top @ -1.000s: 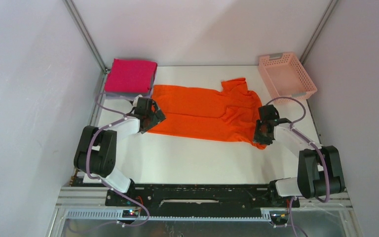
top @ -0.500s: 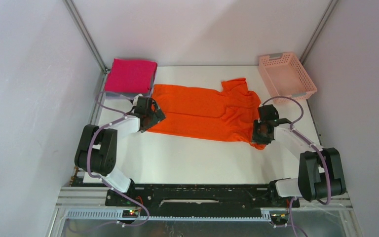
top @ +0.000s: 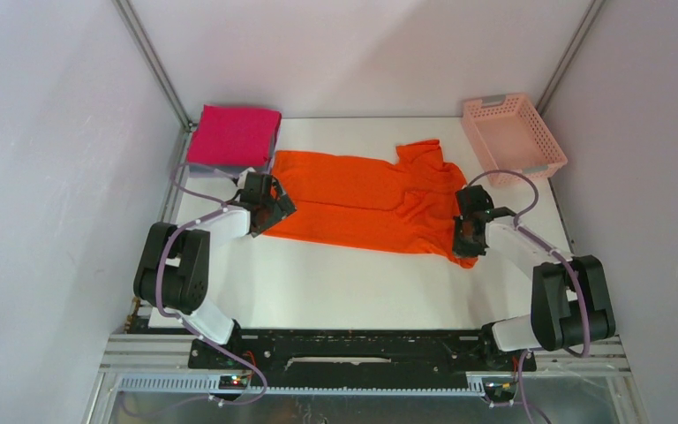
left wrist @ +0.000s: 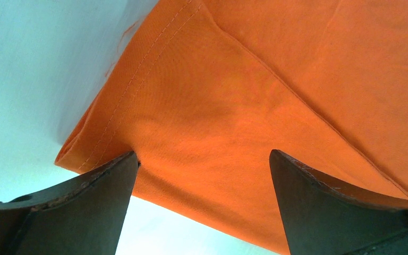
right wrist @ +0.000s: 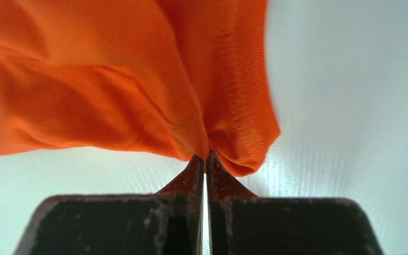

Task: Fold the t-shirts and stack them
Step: Smooth out the T-shirt at the center of the board, then move the T-shirt to the center of the board.

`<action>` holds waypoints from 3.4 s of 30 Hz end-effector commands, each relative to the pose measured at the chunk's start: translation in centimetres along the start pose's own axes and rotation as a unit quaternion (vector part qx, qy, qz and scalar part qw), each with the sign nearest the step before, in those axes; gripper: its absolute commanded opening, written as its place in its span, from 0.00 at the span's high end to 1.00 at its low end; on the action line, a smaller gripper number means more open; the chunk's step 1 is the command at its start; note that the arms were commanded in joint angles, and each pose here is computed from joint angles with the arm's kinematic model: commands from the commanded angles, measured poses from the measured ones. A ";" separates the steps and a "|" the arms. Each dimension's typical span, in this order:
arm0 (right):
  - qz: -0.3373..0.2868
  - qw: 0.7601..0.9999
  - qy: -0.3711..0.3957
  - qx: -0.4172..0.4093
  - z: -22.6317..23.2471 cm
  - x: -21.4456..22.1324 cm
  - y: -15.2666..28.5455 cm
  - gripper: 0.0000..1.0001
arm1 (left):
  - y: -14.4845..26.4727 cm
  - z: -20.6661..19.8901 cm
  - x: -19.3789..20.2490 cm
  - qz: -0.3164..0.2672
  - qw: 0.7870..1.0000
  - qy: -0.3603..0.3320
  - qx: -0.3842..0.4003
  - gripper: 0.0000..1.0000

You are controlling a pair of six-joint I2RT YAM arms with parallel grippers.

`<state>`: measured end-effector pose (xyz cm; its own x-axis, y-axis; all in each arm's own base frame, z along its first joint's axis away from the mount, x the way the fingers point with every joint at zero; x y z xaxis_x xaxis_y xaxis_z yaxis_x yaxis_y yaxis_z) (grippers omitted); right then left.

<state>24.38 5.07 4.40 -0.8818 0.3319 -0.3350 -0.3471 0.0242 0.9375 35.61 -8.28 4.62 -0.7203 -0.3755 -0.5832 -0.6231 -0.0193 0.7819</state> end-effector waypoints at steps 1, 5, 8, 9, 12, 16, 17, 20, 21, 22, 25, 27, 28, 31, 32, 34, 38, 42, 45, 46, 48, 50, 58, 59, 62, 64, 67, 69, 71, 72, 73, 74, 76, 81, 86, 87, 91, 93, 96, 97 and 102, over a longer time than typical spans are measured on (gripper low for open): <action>-0.043 0.998 -0.012 0.051 -1.5 -3.0 1.0 1.00 | -0.3 1.4 -0.1 0.010 1.000 -0.006 -0.029 0.00; -0.027 0.997 0.016 0.073 -2.0 -4.1 1.3 1.00 | -0.3 1.8 0.1 0.011 0.999 -0.007 -0.037 0.00; 0.002 0.995 0.037 0.096 -2.7 -4.2 1.2 1.00 | -0.3 1.8 0.1 0.010 0.999 -0.007 -0.037 0.00; 0.009 0.994 0.043 0.102 -3.0 -4.3 1.0 1.00 | -0.3 1.9 0.1 0.011 0.999 -0.007 -0.037 0.00; 0.036 0.992 0.053 0.111 -3.6 -4.4 0.2 1.00 | -0.3 1.9 0.1 0.012 0.999 -0.009 -0.035 0.00; 0.065 0.989 0.071 0.113 -3.7 -4.9 -1.3 0.98 | -0.2 2.0 0.1 0.012 0.999 -0.010 -0.035 0.00; 0.070 0.988 0.068 0.123 -3.9 -5.0 -1.7 0.95 | -0.1 2.0 0.2 0.013 0.999 -0.010 -0.034 0.00; 0.069 0.984 0.045 0.160 -5.1 -5.5 -2.3 0.79 | 0.0 2.0 0.2 0.011 0.999 -0.013 -0.033 0.00; 0.060 0.982 0.036 0.174 -5.5 -5.8 -2.3 0.72 | 0.0 2.1 0.2 0.009 0.999 -0.014 -0.033 0.00; 0.049 0.982 0.027 0.179 -5.6 -6.1 -2.0 0.66 | 0.1 2.1 0.1 0.008 0.999 -0.015 -0.035 0.00; -0.011 0.978 -0.017 0.205 -6.3 -7.7 0.4 0.49 | 0.5 1.9 -0.1 0.003 0.999 -0.017 -0.028 0.00; -0.074 0.973 -0.067 0.210 -6.5 -9.0 3.3 0.41 | 1.1 1.6 -0.3 -0.006 1.000 -0.014 -0.021 0.00; -0.101 0.971 -0.084 0.200 -6.4 -9.5 4.8 0.37 | 1.5 1.4 -0.6 -0.016 1.000 -0.014 -0.021 0.00; -0.189 0.968 -0.108 0.126 -4.7 -10.9 8.7 0.06 | 3.0 0.4 -1.4 -0.036 0.999 -0.019 -0.008 0.00; -0.215 0.966 -0.114 0.083 -3.8 -11.3 9.6 0.01 | 3.7 -0.1 -1.8 -0.044 0.999 -0.020 0.001 0.00; -0.252 0.961 -0.106 -0.041 -0.7 -11.6 10.9 0.00 | 4.8 -0.8 -2.8 -0.061 0.998 -0.018 0.014 0.00; -0.232 0.923 -0.032 -0.304 7.8 -9.4 12.6 0.01 | 6.3 -2.6 -4.5 -0.086 0.995 -0.015 0.046 0.00; -0.181 0.923 0.027 -0.339 13.4 -6.4 10.2 0.00 | 5.5 -4.4 -5.1 -0.072 0.994 -0.020 0.075 0.00; -0.137 0.936 0.020 -0.325 15.0 -5.7 6.7 0.00 | 3.6 -5.3 -4.7 -0.039 0.996 -0.026 0.079 0.00; -0.126 0.939 0.020 -0.321 15.4 -5.7 5.5 0.00 | 2.8 -5.4 -4.4 -0.031 0.996 -0.025 0.075 0.00; -0.103 0.944 0.027 -0.311 16.2 -5.3 3.6 0.01 | 1.6 -5.4 -3.9 -0.018 0.997 -0.025 0.069 0.00; -0.089 0.956 0.020 -0.280 16.0 -5.2 1.4 0.00 | 0.7 -5.3 -3.4 -0.003 0.998 -0.028 0.062 0.00; 0.001 0.987 0.011 -0.161 12.3 -0.4 -3.0 0.00 | 0.7 -1.1 1.7 0.040 0.999 -0.028 0.007 0.00; 0.008 0.987 0.015 -0.158 12.0 0.5 -2.9 0.00 | 1.0 -0.4 2.7 0.047 0.999 -0.024 0.001 0.00; 0.023 0.988 0.017 -0.152 11.0 2.8 -2.1 0.00 | 2.3 1.5 5.7 0.061 0.998 -0.016 -0.010 0.00; 0.030 0.990 0.015 -0.139 9.8 4.0 -1.5 0.00 | 3.4 2.9 7.8 0.069 0.997 -0.013 -0.020 0.00; 0.038 0.991 0.017 -0.126 8.0 5.9 -0.8 0.00 | 5.1 4.8 11.6 0.086 0.996 -0.010 -0.025 0.00; 0.041 0.991 0.017 -0.123 7.0 7.1 -0.5 0.00 | 6.2 5.8 14.3 0.103 0.994 -0.008 -0.028 0.00; 0.048 0.991 0.019 -0.122 6.1 8.5 -0.2 0.00 | 7.3 6.5 16.8 0.114 0.993 -0.007 -0.021 0.00; 0.048 0.991 0.021 -0.126 5.8 8.9 0.0 0.00 | 7.9 6.6 17.6 0.112 0.994 0.005 -0.014 0.00; 0.049 0.990 0.022 -0.128 5.6 9.3 0.2 0.00 | 8.3 6.8 18.6 0.117 0.993 0.008 -0.010 0.00; 0.048 0.990 0.025 -0.131 5.4 9.6 0.6 0.00 | 8.7 7.0 19.4 0.120 0.993 0.010 -0.004 0.00; 0.046 0.990 0.027 -0.133 5.0 10.2 1.0 0.01 | 9.5 7.5 20.6 0.124 0.992 0.016 -0.002 0.00; 0.048 0.988 0.019 -0.146 4.3 11.7 1.7 0.01 | 11.0 8.1 21.8 0.117 0.993 0.029 0.010 0.00; 0.037 0.988 0.009 -0.150 3.7 12.2 2.2 0.00 | 12.4 7.9 21.2 0.104 0.993 0.041 0.026 0.00; 0.031 0.988 0.008 -0.152 3.7 12.0 2.4 0.01 | 12.6 7.8 21.1 0.101 0.994 0.040 0.030 0.00; 0.000 0.983 0.016 -0.181 4.4 10.9 3.5 0.00 | 13.1 7.4 19.7 0.078 0.996 0.032 0.031 0.00; -0.022 0.979 0.018 -0.202 5.2 9.9 4.4 0.00 | 13.6 6.1 17.7 0.047 0.998 0.026 0.046 0.00; -0.067 0.969 0.015 -0.239 6.8 7.7 6.5 0.00 | 15.1 3.4 14.0 -0.004 0.997 0.003 0.082 0.00; -0.084 0.964 0.011 -0.251 7.3 6.8 7.2 0.00 | 15.5 2.8 12.8 -0.020 0.996 -0.003 0.081 0.00; -0.180 0.942 -0.036 -0.281 8.4 2.0 10.1 0.00 | 17.5 0.6 6.0 -0.108 0.993 -0.020 0.053 0.00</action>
<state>17.66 13.99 8.70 -0.8155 0.3489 -0.4618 -0.5727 -0.3710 0.7310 16.05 -10.95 8.65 -0.7132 -0.3739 -0.5930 -0.6657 0.0961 0.7400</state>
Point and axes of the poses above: each gripper's point midway between its finger pads, its own y axis back along the fingers, its own z axis along the line the jaws close on, x = y × z, the point moved 2 cm from there along y, back along the fingers, and after that the axes turned 10 degrees about -y, right-handed, at the moved point
